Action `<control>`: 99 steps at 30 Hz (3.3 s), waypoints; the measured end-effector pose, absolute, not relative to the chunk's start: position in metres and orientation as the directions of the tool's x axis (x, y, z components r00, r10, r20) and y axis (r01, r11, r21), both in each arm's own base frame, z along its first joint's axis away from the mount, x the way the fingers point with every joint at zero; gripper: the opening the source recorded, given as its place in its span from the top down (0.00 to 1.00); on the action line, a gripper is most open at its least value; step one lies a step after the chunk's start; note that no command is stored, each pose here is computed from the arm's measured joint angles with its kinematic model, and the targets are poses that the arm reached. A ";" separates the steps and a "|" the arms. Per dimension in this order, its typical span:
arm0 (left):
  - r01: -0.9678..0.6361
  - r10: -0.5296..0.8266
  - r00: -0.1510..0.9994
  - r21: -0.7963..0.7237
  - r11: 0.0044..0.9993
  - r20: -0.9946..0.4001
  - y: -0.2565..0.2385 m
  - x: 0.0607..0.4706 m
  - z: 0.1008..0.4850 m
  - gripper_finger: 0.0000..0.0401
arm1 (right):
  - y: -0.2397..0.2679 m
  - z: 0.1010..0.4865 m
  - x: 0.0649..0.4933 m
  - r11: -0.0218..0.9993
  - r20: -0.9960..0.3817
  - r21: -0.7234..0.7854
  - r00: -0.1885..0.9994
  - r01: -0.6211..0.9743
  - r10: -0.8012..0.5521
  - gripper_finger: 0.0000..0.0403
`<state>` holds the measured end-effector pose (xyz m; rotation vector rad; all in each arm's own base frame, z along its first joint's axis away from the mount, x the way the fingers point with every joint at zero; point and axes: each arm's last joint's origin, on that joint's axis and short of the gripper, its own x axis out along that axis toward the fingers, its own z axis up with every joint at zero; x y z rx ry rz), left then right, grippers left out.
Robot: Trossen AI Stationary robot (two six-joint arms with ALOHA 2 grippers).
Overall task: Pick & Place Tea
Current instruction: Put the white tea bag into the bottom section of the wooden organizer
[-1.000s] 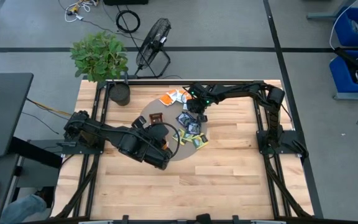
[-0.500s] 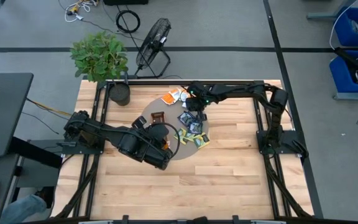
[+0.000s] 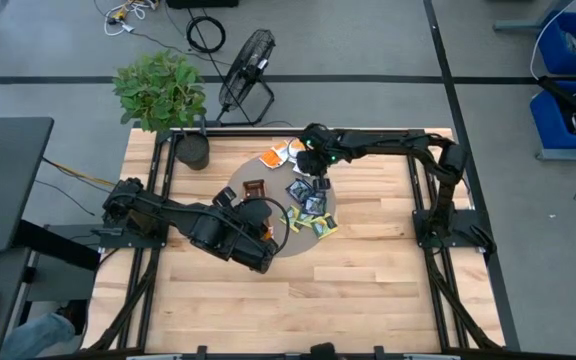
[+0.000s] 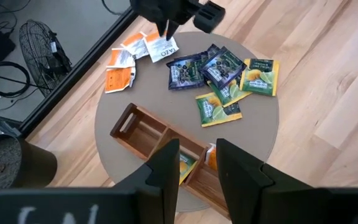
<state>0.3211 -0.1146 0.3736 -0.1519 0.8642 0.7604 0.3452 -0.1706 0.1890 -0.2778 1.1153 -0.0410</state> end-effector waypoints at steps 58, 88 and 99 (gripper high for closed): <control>-0.657 0.538 0.417 0.166 0.735 -0.732 -0.117 0.321 0.374 0.73 | -0.197 0.146 0.345 0.987 -0.906 -0.124 0.394 0.107 -0.156 1.00; -0.038 0.366 0.667 0.461 0.887 -0.649 -0.131 0.351 0.387 0.72 | -0.036 0.346 0.286 0.884 -0.540 0.139 0.714 -0.447 0.446 1.00; -0.003 0.358 0.731 0.521 0.854 -0.582 -0.123 0.363 0.395 0.72 | 0.002 0.352 0.285 0.835 -0.531 0.101 0.681 -0.540 0.504 1.00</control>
